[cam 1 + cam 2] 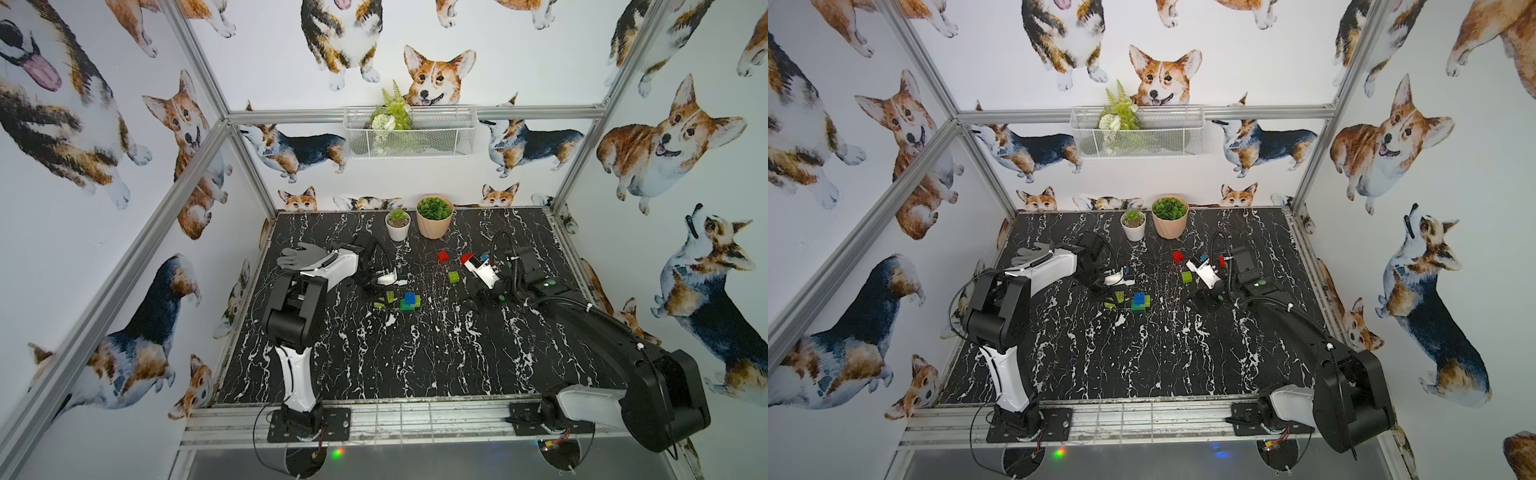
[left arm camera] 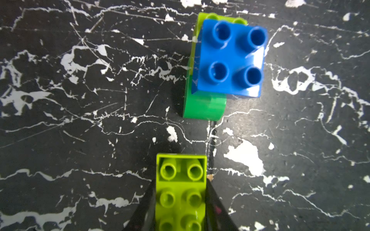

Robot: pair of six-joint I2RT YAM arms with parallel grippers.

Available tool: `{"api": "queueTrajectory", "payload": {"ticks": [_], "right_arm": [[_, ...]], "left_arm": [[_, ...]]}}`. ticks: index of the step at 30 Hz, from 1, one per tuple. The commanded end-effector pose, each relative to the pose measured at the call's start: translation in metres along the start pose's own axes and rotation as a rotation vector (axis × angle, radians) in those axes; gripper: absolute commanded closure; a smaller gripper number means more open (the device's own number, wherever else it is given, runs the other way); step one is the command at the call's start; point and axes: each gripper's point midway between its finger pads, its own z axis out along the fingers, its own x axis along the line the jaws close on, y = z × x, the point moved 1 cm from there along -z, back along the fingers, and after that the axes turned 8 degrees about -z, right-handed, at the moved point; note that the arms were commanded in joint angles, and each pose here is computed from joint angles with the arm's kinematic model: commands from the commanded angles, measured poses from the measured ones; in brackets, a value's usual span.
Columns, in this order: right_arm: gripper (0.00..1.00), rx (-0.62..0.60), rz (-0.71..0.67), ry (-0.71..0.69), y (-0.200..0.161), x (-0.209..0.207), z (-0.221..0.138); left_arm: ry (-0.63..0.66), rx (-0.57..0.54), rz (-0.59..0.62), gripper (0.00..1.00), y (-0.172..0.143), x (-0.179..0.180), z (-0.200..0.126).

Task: Assemble the letter s with lego
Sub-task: Assemble the lego brick with the lego brick.

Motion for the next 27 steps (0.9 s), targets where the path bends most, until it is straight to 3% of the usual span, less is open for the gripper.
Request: {"api": "queueTrajectory", "payload": {"ticks": [1,18,27], "right_arm": [[0.15,-0.017,-0.008,0.0,0.005,0.0,-0.002],[0.15,-0.02,-0.018,-0.007,0.008,0.001,-0.007],[0.15,-0.02,-0.02,-0.01,0.008,0.001,-0.007]], "left_arm": [[-0.003,0.087,-0.002,0.92,-0.02,-0.003,0.01],[0.021,0.057,0.007,0.73,-0.011,0.003,0.004],[0.037,0.115,0.002,0.73,-0.019,0.003,-0.007]]}}
